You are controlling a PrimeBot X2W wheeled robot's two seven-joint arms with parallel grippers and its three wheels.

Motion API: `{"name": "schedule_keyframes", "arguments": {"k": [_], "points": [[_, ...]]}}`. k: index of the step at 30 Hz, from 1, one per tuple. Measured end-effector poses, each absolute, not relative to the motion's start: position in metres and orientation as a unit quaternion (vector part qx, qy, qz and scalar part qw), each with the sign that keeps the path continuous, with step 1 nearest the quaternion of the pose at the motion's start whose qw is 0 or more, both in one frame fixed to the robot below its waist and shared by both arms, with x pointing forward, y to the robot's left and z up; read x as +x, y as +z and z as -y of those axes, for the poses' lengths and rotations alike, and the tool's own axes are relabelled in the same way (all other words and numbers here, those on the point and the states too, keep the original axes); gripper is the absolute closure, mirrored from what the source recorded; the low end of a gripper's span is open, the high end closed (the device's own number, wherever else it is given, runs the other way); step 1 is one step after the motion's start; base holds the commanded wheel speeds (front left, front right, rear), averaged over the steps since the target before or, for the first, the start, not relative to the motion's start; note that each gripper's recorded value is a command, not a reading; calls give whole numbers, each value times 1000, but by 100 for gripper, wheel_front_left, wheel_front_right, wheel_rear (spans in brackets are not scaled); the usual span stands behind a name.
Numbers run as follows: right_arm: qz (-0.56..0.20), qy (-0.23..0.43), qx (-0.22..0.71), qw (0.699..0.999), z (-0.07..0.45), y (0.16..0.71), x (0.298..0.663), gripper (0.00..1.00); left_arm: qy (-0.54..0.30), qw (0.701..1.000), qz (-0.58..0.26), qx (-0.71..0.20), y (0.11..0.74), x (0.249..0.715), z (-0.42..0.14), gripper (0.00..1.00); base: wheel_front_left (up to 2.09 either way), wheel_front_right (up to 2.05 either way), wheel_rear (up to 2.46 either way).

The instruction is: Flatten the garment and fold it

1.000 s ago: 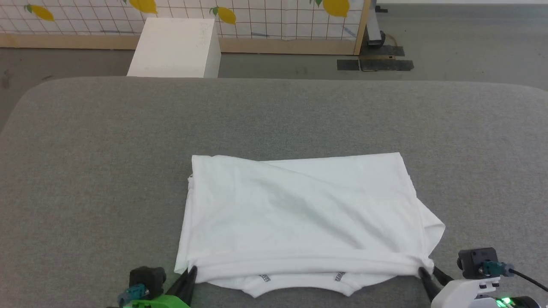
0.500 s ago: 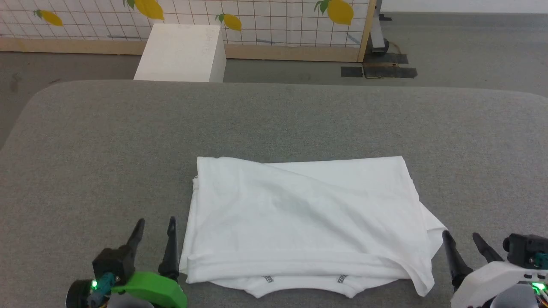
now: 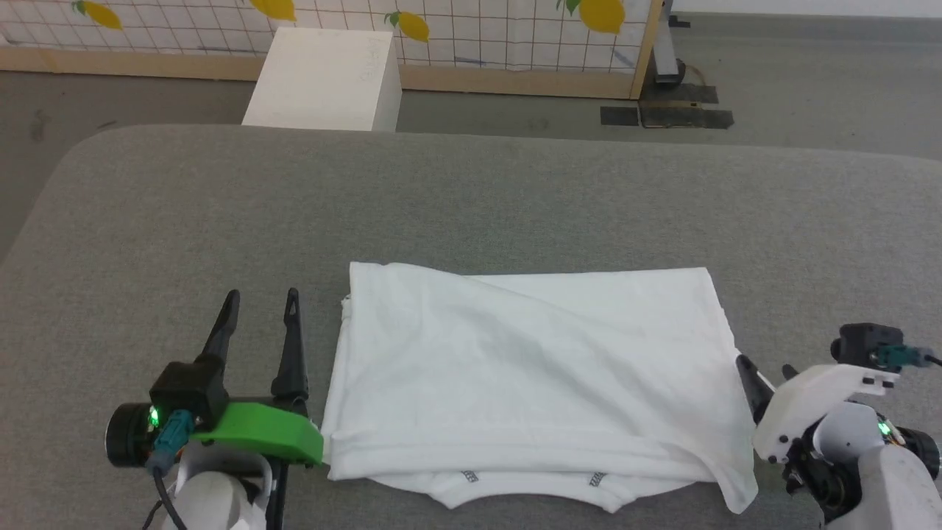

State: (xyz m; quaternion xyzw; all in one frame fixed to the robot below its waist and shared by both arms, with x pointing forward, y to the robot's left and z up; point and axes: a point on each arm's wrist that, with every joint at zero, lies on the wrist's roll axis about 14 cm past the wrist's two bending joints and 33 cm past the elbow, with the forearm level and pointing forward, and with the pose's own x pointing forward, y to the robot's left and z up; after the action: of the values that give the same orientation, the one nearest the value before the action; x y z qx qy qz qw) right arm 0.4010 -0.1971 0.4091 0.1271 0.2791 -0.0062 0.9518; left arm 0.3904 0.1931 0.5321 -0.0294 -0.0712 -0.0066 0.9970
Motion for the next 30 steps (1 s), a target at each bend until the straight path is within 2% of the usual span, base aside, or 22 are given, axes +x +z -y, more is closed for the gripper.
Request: {"name": "schedule_keyframes", "arguments": {"k": [5,10,11,12,14,15,21,30], "points": [[-351,-2,122,928,190,382,399,0,-11,997,66,-28,528,393,-192,0,0,0,0],[-391,16,122,912,179,374,400,0,-12,998,59,-23,524,393,-192,0,0,0,0],[-397,22,124,909,176,373,399,8,-12,998,60,-24,524,393,-192,0,0,0,0],[-403,28,128,906,172,372,398,32,-11,998,60,-25,524,393,-193,0,0,0,0],[-406,34,127,904,170,372,397,97,-11,998,61,-26,524,393,-193,0,0,0,0],[-406,36,125,905,169,373,397,100,-11,998,61,-26,524,393,-193,0,0,0,0],[-384,18,121,915,177,376,392,100,-13,997,64,-30,526,391,-192,0,0,0,0],[-342,-88,90,931,250,387,369,100,-16,998,59,-31,522,387,-191,0,0,0,0]]}}
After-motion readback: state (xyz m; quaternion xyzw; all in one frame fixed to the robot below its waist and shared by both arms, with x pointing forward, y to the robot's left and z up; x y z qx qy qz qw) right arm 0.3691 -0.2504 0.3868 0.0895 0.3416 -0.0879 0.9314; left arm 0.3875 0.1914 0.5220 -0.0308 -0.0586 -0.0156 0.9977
